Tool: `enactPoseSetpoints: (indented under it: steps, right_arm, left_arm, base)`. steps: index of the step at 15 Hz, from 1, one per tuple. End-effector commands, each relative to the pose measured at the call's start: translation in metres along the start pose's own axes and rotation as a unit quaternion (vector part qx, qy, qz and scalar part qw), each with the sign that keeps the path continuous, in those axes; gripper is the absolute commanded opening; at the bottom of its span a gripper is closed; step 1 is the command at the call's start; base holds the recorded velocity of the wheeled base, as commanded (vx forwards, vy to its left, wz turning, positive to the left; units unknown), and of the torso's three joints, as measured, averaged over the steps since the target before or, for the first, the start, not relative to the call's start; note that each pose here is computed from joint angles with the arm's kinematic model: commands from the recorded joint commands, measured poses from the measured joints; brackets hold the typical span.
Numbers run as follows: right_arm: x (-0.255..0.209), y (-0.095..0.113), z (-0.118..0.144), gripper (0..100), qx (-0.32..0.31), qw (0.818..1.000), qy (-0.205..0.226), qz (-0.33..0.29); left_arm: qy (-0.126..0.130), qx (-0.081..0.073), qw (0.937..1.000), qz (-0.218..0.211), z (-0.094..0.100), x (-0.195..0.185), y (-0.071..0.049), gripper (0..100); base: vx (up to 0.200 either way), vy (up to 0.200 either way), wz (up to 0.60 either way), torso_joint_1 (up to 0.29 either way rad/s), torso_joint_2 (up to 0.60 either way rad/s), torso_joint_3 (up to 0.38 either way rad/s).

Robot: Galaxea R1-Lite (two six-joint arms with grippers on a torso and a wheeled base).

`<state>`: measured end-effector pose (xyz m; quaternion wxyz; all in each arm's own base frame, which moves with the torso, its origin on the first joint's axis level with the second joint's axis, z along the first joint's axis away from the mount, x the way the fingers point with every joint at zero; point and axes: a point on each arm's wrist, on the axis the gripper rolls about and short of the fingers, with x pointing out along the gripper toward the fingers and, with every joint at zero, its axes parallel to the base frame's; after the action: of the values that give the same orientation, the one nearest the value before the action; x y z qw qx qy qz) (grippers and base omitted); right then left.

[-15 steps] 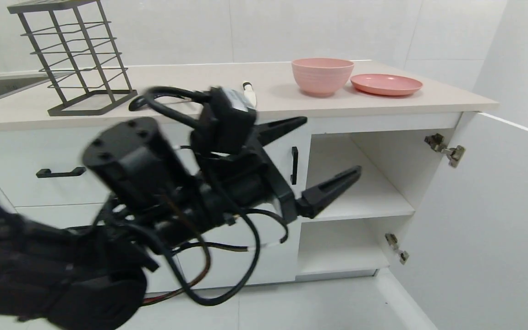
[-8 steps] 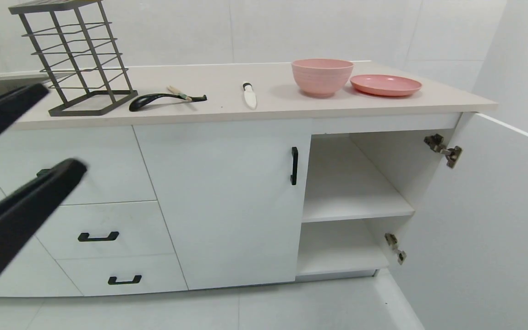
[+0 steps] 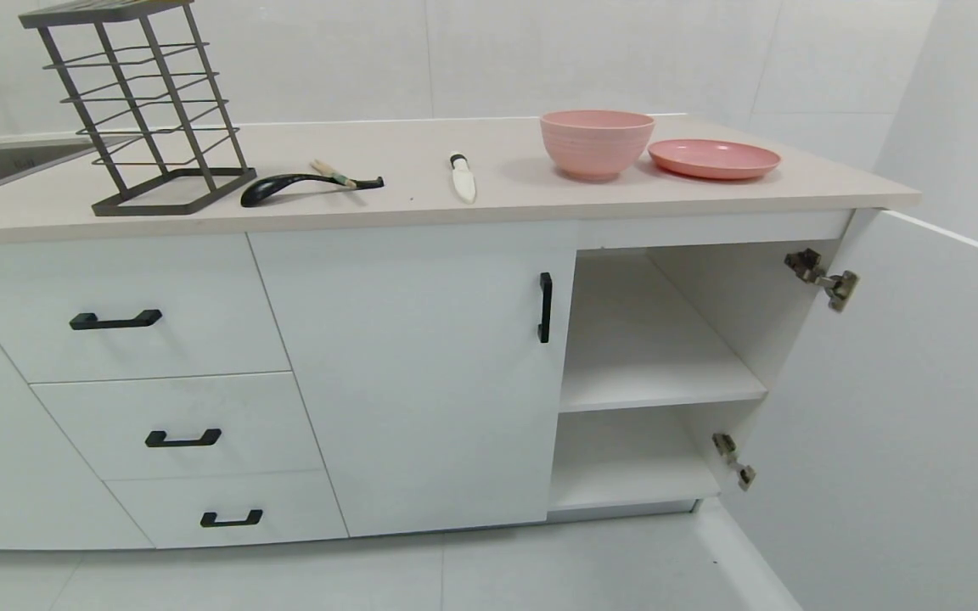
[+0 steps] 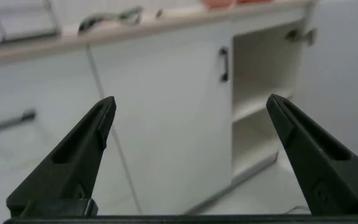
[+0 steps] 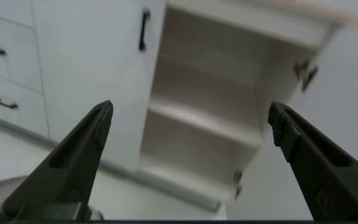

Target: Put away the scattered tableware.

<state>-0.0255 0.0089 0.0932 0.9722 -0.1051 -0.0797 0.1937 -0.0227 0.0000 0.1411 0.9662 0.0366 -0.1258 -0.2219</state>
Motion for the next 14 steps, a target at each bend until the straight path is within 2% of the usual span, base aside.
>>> enactPoseSetpoints:
  steps: [1,3,5,6,7,8,9,10,11,12,13,14]
  right_arm:
    - [0.000,0.001,-0.013,100,0.020,0.998,0.046,-0.029]
    - [0.000,0.000,-0.013,100,0.045,0.996,0.047,-0.057]
    - [0.000,0.000,-0.013,100,0.083,0.994,0.045,-0.061]
    - [0.000,-0.001,-0.013,100,0.103,0.991,0.045,-0.066]
    - [0.000,-0.001,-0.013,100,0.104,0.990,0.046,-0.083]
    - [-0.001,-0.002,-0.013,100,0.104,0.988,0.048,-0.100]
    - [-0.001,-0.003,-0.013,100,0.104,0.987,0.050,-0.114]
    - [-0.001,-0.003,-0.013,100,0.104,0.986,0.050,-0.117]
    - [-0.001,-0.003,-0.013,100,0.104,0.986,0.050,-0.117]
    - [-0.001,-0.003,-0.013,100,0.103,0.986,0.051,-0.118]
    - [-0.001,-0.003,-0.013,100,0.103,0.986,0.051,-0.118]
    - [-0.001,-0.003,-0.013,100,0.105,0.986,0.050,-0.116]
  left_arm:
    - [0.063,-0.011,0.9963,0.057,-0.042,-0.004,-0.003,100]
    - [0.076,-0.018,0.9916,0.103,-0.044,-0.004,-0.003,100]
    - [0.084,-0.019,0.9900,0.111,-0.046,-0.004,-0.003,100]
    - [0.106,-0.016,0.9845,0.138,-0.050,-0.005,-0.003,100]
    - [0.114,-0.013,0.9811,0.156,-0.051,-0.005,-0.003,100]
    - [0.112,-0.005,0.9773,0.179,-0.052,-0.007,-0.005,100]
    - [0.110,0.017,0.9721,0.206,-0.058,-0.013,-0.009,100]
    - [0.108,0.020,0.9703,0.215,-0.057,-0.014,-0.008,100]
    - [0.108,0.013,0.9653,0.237,-0.058,-0.014,-0.007,100]
    - [0.103,-0.011,0.9673,0.231,-0.058,-0.014,-0.007,100]
    - [0.103,-0.011,0.9673,0.231,-0.058,-0.014,-0.007,100]
    - [0.136,-0.038,0.9677,0.209,-0.064,-0.015,-0.009,100]
  base:
    - [0.000,0.000,0.00,0.000,0.00,0.000]
    - [0.000,0.000,0.00,0.000,0.00,0.000]
    - [0.000,0.000,0.00,0.000,0.00,0.000]
    - [0.000,0.000,0.00,0.000,0.00,0.000]
    - [0.000,0.000,0.00,0.000,0.00,0.000]
    - [0.000,0.000,0.00,0.000,0.00,0.000]
    - [0.000,0.000,0.00,0.000,0.00,0.000]
    - [0.000,0.000,0.00,0.000,0.00,0.000]
    - [0.000,0.000,0.00,0.000,0.00,0.000]
    - [0.000,0.000,0.00,0.000,0.00,0.000]
    - [0.000,0.000,0.00,0.000,0.00,0.000]
    - [0.000,0.000,0.00,0.000,0.00,0.000]
